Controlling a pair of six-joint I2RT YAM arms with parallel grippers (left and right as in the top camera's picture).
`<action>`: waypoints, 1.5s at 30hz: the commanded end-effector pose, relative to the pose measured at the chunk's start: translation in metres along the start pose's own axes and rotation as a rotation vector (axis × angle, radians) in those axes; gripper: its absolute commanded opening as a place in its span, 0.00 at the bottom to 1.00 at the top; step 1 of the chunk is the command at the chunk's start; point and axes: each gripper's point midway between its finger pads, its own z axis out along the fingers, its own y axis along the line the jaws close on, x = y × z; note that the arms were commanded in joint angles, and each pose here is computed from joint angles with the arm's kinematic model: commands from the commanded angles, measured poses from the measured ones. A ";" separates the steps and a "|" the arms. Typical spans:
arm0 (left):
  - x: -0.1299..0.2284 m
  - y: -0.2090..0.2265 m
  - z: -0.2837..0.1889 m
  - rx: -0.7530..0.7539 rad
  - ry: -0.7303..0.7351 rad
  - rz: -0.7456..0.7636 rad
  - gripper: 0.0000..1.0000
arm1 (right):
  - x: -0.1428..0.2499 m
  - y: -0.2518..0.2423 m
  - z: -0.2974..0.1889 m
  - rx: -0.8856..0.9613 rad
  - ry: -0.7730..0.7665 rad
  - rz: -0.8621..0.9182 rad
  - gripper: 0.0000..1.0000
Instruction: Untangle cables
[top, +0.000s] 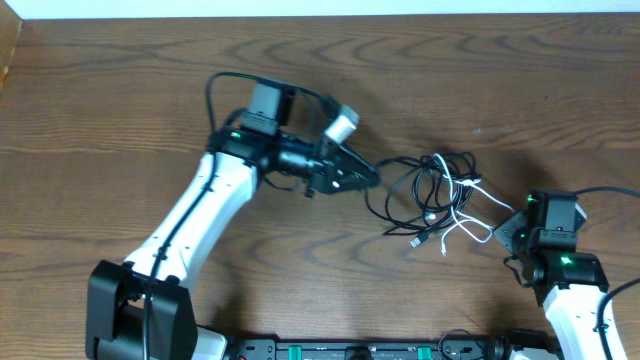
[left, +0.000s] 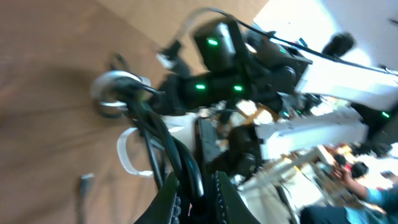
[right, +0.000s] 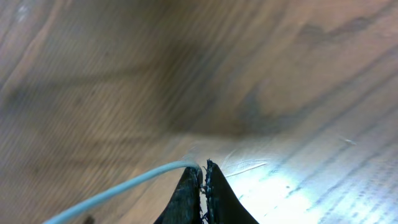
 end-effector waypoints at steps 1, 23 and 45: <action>-0.012 0.013 -0.034 -0.064 -0.072 -0.010 0.08 | -0.011 -0.021 0.001 0.079 -0.036 0.070 0.01; -0.004 0.001 -0.012 -0.012 -0.026 -0.041 0.08 | 0.035 0.143 -0.086 -1.001 0.235 -0.386 0.52; 0.002 -0.030 0.017 0.138 0.018 -0.104 0.08 | 0.043 0.175 -0.066 -0.932 0.139 -0.467 0.37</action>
